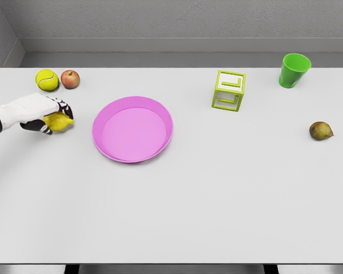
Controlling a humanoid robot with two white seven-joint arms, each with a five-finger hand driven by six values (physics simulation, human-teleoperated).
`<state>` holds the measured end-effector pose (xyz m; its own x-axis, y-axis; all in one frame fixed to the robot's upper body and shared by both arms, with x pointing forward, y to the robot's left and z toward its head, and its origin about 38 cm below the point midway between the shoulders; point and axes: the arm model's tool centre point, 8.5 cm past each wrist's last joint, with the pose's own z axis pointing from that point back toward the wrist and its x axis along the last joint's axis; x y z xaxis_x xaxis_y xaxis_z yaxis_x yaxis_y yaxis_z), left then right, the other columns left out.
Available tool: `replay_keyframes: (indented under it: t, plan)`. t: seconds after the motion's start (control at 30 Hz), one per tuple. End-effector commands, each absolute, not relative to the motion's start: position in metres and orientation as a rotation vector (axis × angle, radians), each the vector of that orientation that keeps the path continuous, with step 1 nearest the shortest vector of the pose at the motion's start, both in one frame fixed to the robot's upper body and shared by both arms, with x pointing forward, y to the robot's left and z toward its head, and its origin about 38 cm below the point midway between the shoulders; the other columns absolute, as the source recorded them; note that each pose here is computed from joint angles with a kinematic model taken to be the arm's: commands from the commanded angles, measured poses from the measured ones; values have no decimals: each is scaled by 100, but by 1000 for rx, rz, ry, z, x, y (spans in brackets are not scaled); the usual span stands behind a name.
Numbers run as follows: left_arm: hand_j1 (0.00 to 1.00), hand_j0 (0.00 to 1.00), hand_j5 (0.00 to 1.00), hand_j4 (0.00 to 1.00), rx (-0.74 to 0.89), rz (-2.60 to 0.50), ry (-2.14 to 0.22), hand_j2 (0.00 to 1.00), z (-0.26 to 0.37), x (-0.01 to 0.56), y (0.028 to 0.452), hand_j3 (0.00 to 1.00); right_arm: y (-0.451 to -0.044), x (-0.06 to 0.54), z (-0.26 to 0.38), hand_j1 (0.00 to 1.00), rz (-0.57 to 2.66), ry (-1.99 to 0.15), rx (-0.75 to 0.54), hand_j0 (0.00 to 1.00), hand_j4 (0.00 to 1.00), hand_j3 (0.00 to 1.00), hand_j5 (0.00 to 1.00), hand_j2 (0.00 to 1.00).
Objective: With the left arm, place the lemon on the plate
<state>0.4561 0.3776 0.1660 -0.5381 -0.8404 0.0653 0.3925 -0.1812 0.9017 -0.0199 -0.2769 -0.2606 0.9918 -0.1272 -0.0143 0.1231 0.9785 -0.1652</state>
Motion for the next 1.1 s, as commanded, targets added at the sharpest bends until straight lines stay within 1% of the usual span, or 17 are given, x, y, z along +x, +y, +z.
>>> replay_keyframes:
  t: [0.0,0.3,0.7,0.9,1.07]
  plan:
    - [50,50,50,50,587,-1836,-1225,50,170,456,374,50,-277,-21,-261,100,-126,27,-165,100,100,100,100,100]
    - [50,50,50,50,605,-1850,-1276,50,184,456,365,50,-277,-20,-261,100,-126,25,-165,100,100,100,100,100]
    - [50,50,50,50,617,-1901,-1390,50,206,449,335,50,-277,-20,-261,100,-126,25,-165,100,100,100,100,100]
    - [51,51,51,51,609,-1907,-1393,51,205,448,331,51,-277,-21,-261,100,-126,27,-165,100,100,100,100,100]
    - [51,51,51,51,606,-1937,-1444,51,213,445,315,51,-277,-20,-261,100,-126,25,-165,100,100,100,100,100]
